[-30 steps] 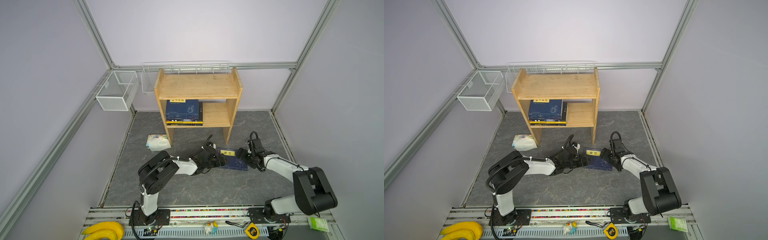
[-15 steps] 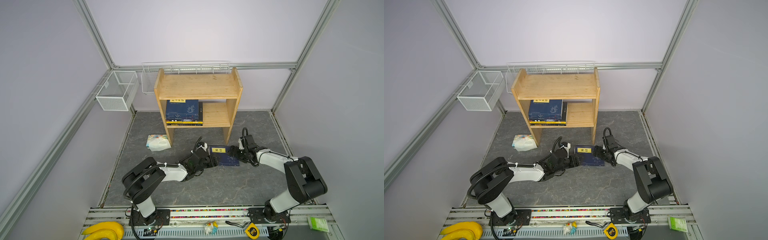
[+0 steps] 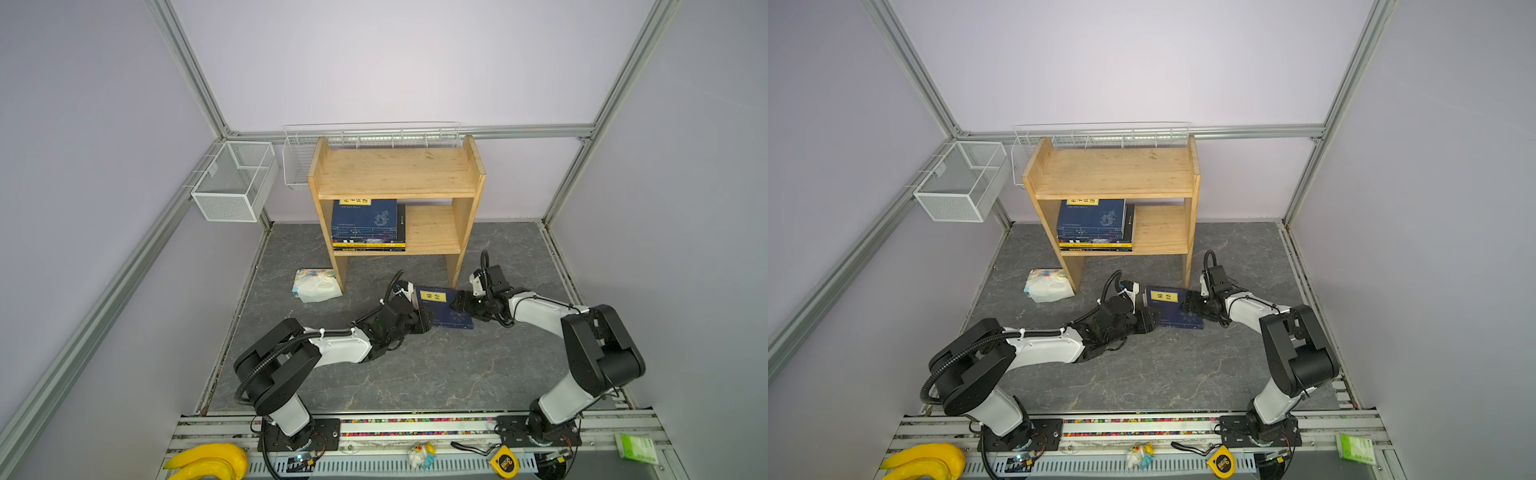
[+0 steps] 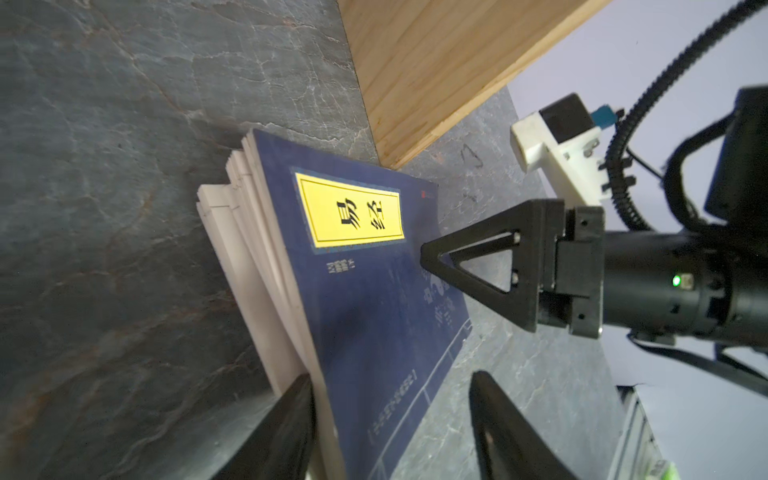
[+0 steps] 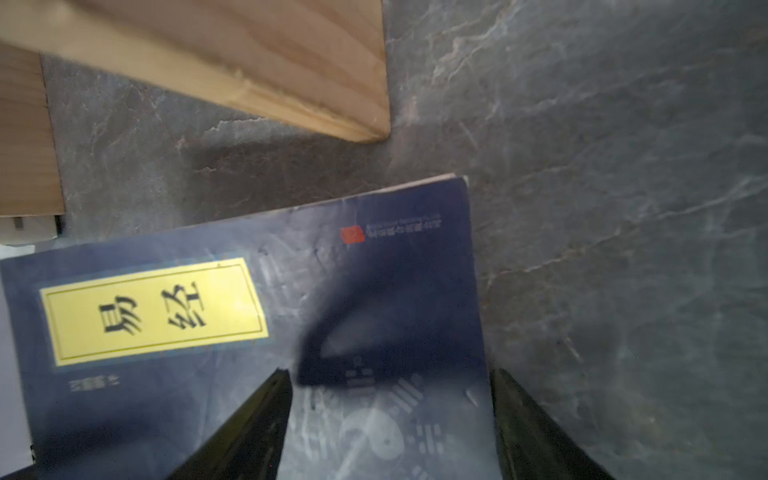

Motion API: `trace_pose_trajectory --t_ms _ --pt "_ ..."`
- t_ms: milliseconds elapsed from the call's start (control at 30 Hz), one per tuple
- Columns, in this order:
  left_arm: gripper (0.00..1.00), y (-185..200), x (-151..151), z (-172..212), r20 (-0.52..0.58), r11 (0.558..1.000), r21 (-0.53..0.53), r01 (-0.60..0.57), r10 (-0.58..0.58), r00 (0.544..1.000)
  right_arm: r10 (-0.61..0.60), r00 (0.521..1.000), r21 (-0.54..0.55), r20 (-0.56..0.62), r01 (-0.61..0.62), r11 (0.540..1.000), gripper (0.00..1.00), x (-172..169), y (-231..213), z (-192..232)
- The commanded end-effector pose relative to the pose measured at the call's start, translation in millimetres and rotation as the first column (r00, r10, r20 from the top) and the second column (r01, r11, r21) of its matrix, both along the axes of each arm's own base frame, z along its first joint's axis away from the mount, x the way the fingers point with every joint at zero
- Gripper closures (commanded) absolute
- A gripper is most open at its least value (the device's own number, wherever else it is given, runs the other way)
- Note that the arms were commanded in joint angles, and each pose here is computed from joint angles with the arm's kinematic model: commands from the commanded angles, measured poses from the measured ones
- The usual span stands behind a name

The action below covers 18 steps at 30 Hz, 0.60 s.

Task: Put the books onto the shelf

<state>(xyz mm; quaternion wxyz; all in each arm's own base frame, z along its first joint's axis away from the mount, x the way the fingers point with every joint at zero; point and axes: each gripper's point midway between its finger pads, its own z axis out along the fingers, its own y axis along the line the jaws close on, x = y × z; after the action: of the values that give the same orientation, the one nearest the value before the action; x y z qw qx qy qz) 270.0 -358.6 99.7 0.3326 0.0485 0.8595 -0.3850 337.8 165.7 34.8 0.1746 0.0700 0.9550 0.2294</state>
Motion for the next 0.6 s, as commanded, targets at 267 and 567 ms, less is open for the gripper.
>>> trace_pose_trajectory --t_ms 267,567 --pt "0.74 -13.5 -1.0 18.7 0.025 0.998 -0.048 0.029 -0.028 0.999 0.073 0.994 0.046 -0.086 -0.069 0.997 0.27 -19.8 15.5 -6.0" --pt "0.96 -8.4 -0.5 22.7 0.013 0.999 -0.054 0.006 -0.005 1.000 0.035 0.998 -0.003 -0.055 -0.035 0.999 0.18 -15.1 3.9 4.7"
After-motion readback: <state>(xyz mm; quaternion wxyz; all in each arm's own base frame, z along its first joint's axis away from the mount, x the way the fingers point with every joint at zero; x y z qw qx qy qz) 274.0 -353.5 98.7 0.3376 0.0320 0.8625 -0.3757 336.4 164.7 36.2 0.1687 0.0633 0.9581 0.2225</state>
